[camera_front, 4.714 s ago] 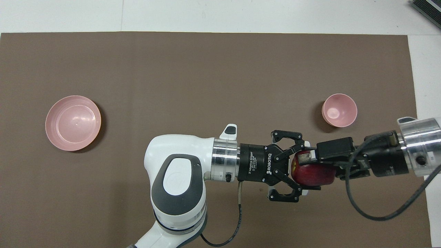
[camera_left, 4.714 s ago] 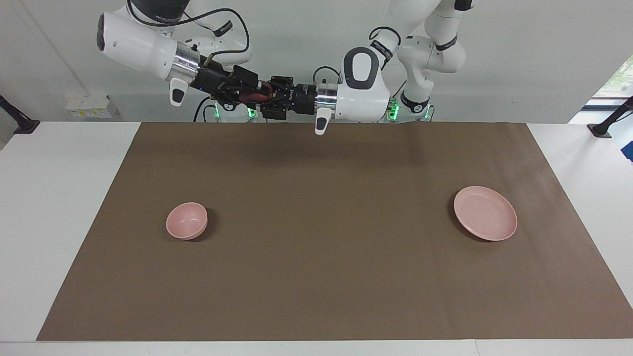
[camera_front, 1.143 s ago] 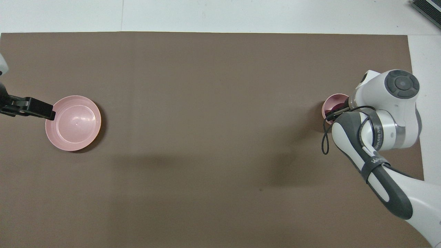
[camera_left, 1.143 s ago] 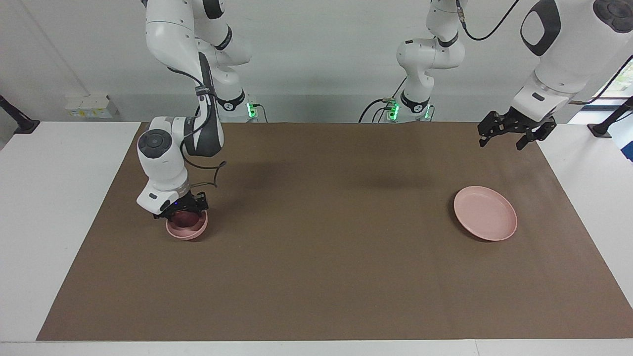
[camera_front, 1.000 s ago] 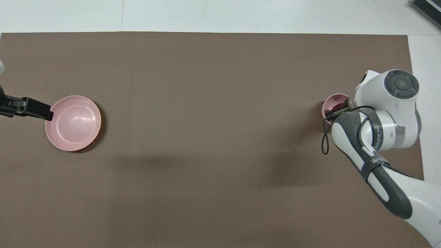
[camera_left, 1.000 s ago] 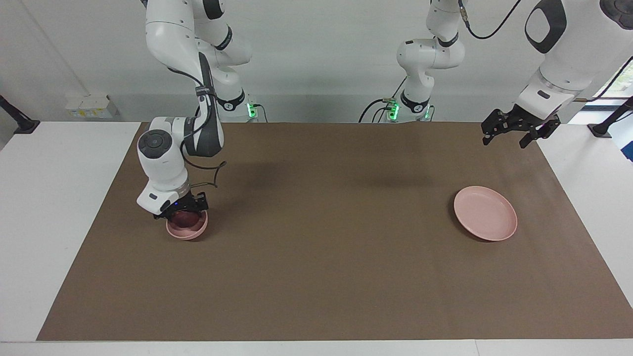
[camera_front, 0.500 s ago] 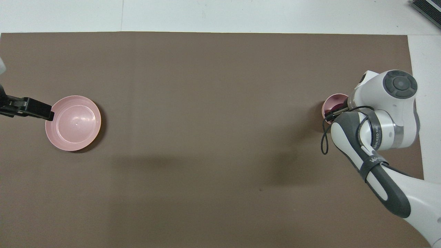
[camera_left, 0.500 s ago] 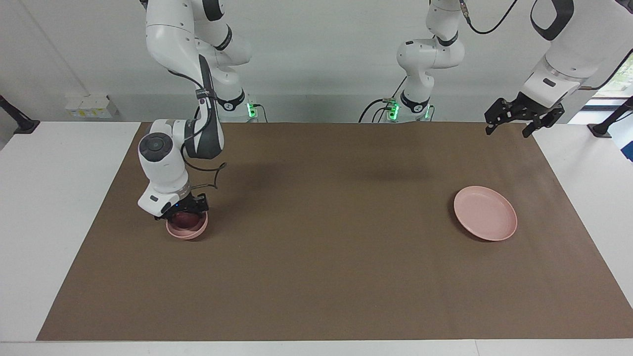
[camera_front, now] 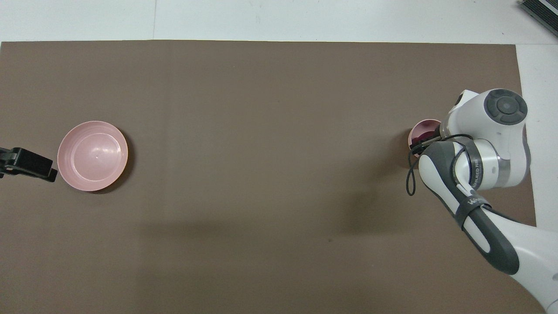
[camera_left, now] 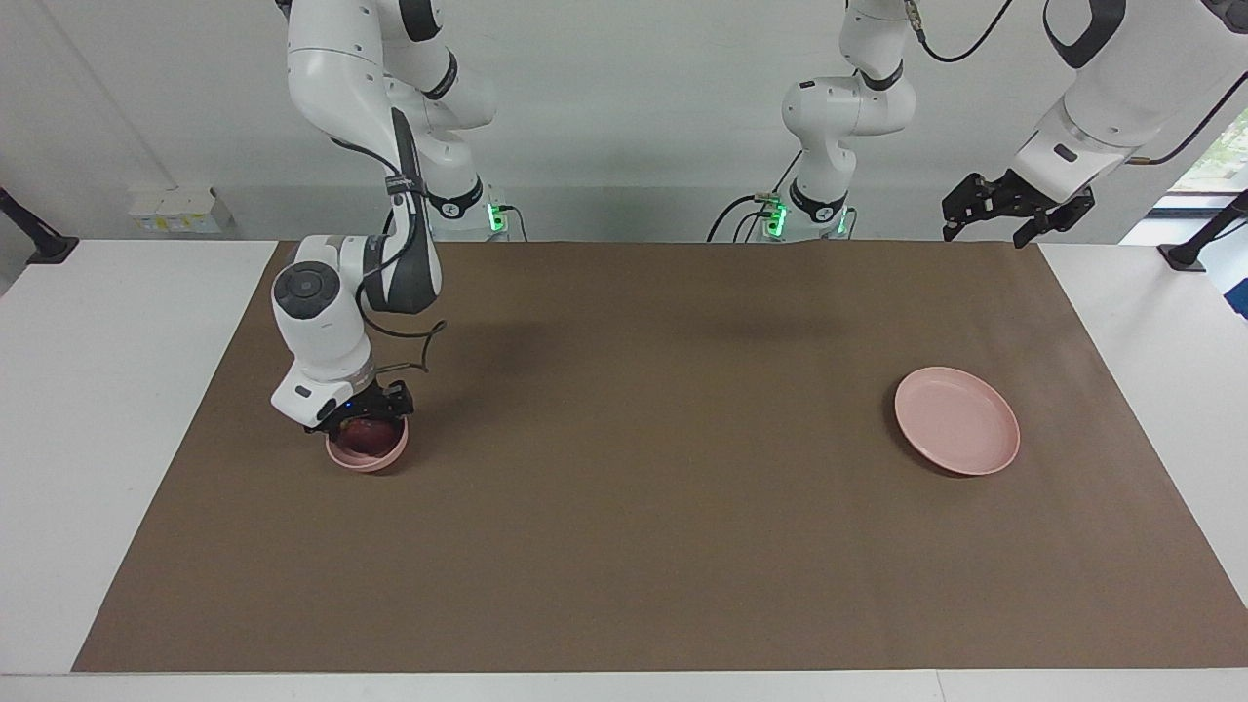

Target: Move apple from plate to bowl

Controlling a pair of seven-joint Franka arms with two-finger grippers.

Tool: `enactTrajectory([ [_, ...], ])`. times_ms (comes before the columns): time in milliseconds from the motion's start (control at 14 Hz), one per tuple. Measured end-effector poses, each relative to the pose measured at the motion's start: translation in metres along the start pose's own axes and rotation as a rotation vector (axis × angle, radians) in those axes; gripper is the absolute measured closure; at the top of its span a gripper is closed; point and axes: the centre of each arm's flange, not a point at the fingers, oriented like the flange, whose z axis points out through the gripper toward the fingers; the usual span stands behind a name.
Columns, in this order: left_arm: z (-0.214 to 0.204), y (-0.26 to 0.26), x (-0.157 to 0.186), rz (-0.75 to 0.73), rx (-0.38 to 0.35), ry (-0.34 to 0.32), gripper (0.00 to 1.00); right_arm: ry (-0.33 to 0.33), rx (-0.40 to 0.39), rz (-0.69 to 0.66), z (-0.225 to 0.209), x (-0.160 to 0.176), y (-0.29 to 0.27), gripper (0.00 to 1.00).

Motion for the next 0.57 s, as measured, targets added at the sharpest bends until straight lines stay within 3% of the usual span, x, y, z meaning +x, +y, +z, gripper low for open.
enactTrajectory([
  [357, -0.009, 0.006, 0.004, -0.114, -0.038, 0.046, 0.0, 0.013, -0.004, 0.003, -0.006, 0.003, 0.002, 0.0],
  [571, -0.01, 0.0, 0.009, -0.129, -0.038, 0.079, 0.0, 0.027, -0.011, 0.01, -0.035, 0.008, 0.008, 0.0],
])
